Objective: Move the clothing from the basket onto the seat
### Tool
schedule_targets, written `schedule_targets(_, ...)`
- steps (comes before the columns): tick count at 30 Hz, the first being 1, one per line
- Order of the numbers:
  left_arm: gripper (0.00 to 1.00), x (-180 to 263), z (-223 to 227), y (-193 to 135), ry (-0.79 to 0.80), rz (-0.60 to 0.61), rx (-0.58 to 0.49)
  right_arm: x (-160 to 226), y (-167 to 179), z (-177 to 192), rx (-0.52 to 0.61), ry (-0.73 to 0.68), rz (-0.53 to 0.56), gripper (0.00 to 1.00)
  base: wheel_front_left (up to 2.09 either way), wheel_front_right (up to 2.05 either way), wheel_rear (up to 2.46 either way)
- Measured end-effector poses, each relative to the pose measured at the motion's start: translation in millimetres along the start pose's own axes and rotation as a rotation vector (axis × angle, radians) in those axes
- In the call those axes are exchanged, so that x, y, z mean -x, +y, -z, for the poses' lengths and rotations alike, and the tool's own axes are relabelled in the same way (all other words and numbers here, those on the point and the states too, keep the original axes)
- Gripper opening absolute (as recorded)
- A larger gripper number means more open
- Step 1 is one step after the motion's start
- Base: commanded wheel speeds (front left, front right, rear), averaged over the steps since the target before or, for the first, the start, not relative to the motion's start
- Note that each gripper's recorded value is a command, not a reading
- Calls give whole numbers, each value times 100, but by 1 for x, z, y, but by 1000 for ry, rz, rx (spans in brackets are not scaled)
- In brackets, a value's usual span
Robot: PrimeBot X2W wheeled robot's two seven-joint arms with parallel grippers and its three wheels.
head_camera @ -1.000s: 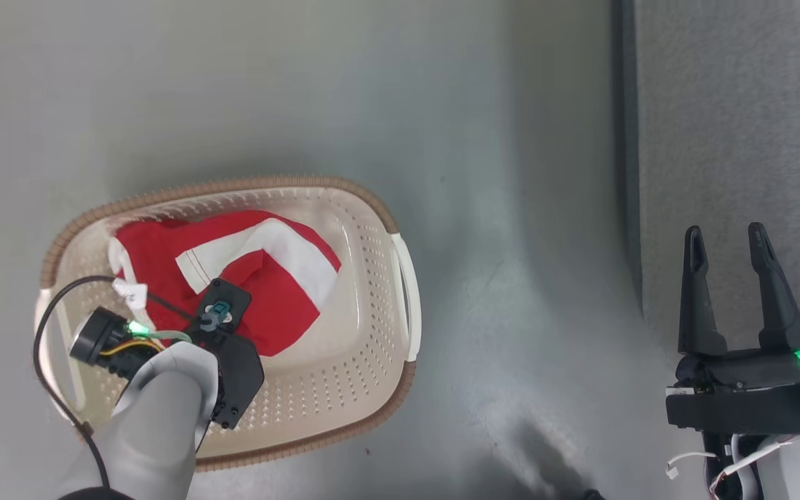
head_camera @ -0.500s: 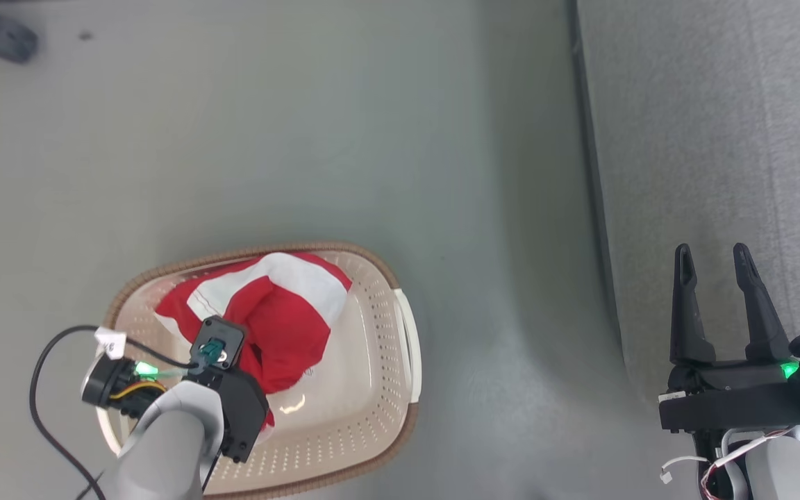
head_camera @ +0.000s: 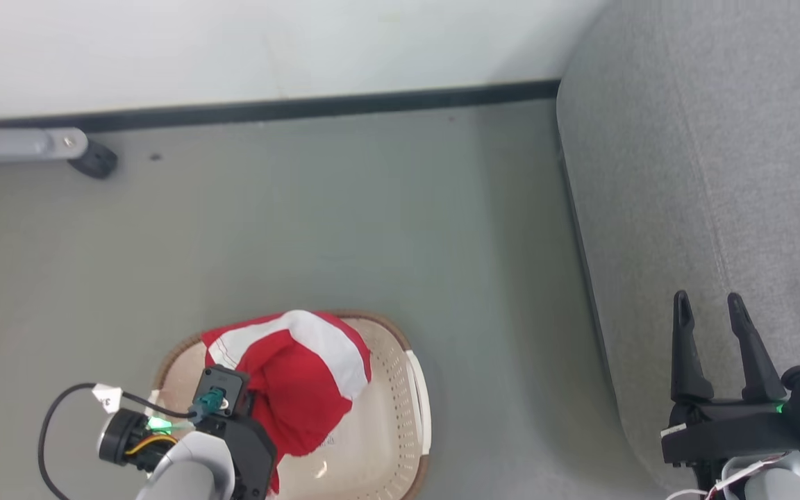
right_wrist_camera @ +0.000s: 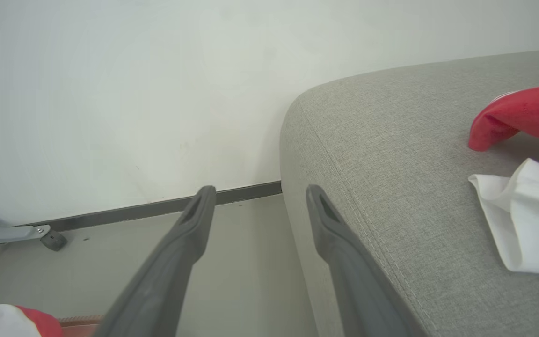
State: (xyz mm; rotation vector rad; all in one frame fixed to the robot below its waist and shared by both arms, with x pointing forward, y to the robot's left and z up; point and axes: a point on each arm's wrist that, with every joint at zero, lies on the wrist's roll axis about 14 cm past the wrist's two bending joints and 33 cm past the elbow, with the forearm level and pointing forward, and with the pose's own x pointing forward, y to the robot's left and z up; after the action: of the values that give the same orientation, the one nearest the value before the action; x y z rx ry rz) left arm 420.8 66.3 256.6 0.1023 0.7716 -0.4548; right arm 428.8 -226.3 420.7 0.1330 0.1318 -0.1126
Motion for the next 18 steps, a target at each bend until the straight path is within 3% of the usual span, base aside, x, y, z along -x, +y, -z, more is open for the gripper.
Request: schedule_targets(18, 0, 76, -35, -1, -206, -67, 60, 47, 28, -25, -44, -54, -98, 100, 0, 0, 0)
